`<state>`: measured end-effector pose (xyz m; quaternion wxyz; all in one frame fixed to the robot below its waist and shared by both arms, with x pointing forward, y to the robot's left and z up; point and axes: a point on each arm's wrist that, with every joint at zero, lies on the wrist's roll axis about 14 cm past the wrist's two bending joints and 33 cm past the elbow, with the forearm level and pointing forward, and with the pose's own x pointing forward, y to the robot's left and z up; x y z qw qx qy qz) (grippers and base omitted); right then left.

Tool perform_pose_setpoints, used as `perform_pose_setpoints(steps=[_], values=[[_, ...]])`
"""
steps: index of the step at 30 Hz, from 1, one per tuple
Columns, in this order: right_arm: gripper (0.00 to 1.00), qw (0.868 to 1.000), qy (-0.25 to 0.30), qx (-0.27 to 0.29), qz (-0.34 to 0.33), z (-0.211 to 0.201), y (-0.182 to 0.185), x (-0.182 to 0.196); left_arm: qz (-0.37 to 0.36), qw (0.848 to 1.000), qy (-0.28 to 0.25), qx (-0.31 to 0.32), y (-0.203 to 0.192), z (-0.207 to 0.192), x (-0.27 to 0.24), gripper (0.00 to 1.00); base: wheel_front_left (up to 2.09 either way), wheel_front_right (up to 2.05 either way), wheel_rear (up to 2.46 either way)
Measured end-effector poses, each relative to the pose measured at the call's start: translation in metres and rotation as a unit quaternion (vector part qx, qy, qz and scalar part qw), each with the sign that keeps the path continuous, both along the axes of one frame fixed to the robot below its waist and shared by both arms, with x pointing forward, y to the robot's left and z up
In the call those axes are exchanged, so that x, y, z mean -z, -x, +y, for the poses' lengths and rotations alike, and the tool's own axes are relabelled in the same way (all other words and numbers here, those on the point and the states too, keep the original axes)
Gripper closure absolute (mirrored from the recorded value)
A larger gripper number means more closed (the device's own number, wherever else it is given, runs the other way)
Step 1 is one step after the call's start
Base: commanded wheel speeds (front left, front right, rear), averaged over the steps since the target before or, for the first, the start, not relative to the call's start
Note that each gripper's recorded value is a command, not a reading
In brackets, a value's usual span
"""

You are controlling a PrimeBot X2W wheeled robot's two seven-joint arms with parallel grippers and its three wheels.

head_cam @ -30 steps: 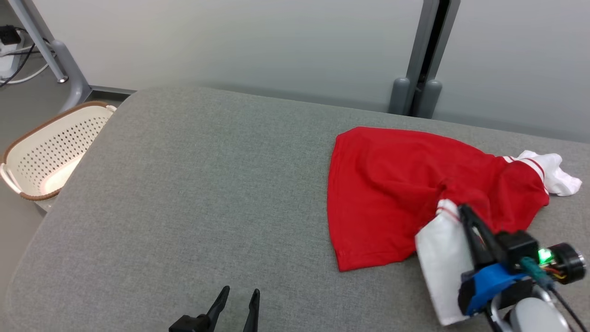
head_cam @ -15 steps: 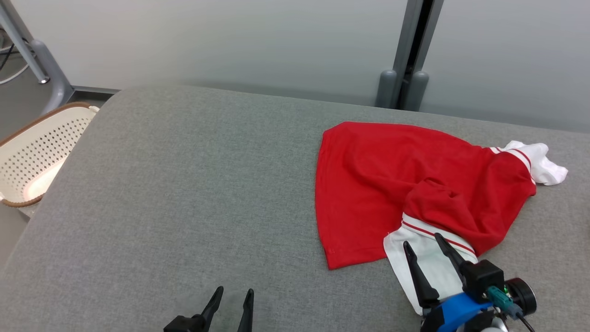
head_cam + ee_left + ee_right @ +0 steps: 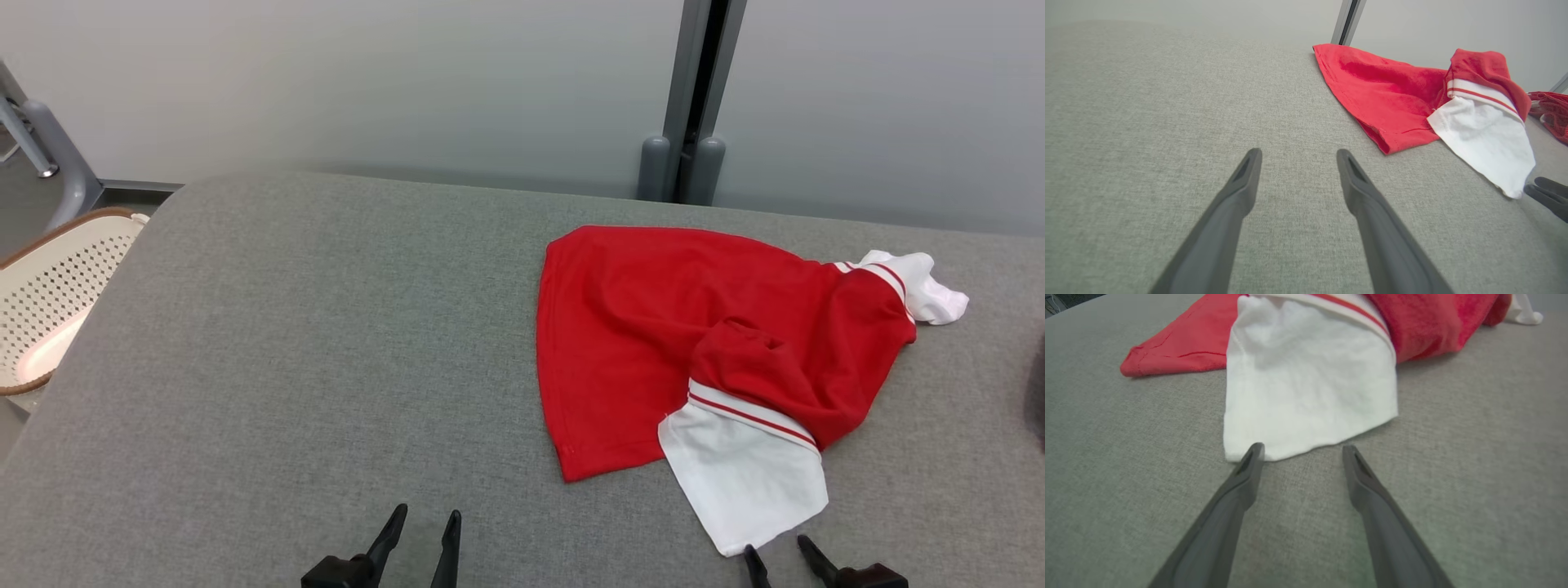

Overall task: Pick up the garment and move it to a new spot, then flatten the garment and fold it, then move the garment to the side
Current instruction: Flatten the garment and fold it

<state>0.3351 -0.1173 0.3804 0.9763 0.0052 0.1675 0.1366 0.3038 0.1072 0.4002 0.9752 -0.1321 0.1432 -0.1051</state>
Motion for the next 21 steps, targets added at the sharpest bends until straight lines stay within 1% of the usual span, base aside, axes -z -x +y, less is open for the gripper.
perform_pose_setpoints(steps=[3, 9, 12, 13, 14, 18, 21], values=[[0.00, 1.000, -0.007, 0.000, 0.021, 0.003, 0.002, 0.010, 0.003, 1.000, -0.004, -0.005, 0.003, 0.004, 0.002, 0.00, 0.00, 0.00, 0.00], [0.00, 0.998, -0.046, -0.005, 0.029, 0.021, -0.009, 0.009, 0.010, 1.000, -0.009, -0.020, 0.009, 0.012, 0.006, 0.00, 0.00, 0.00, 0.00], [0.00, 0.998, -0.052, -0.008, 0.042, 0.024, -0.008, 0.015, 0.011, 1.000, -0.009, -0.023, 0.009, 0.014, 0.007, 0.00, 0.00, 0.00, 0.00], [0.47, 0.997, -0.055, -0.006, 0.045, 0.025, -0.008, 0.016, 0.011, 1.000, -0.009, -0.024, 0.010, 0.015, 0.007, 0.00, 0.00, 0.00, 0.00], [1.00, 0.997, -0.058, -0.005, 0.047, 0.025, -0.008, 0.017, 0.011, 1.000, -0.009, -0.024, 0.010, 0.015, 0.007, 0.00, 0.00, 0.00, 0.00], [1.00, 0.997, -0.061, 0.013, 0.050, 0.017, -0.010, 0.018, 0.010, 1.000, -0.007, -0.023, 0.008, 0.014, 0.006, 0.00, 0.00, 0.00, 0.00], [1.00, 0.996, -0.051, 0.052, 0.042, -0.008, -0.011, 0.017, 0.008, 1.000, -0.004, -0.017, 0.005, 0.010, 0.005, 0.00, 0.00, 0.00, 0.00]])
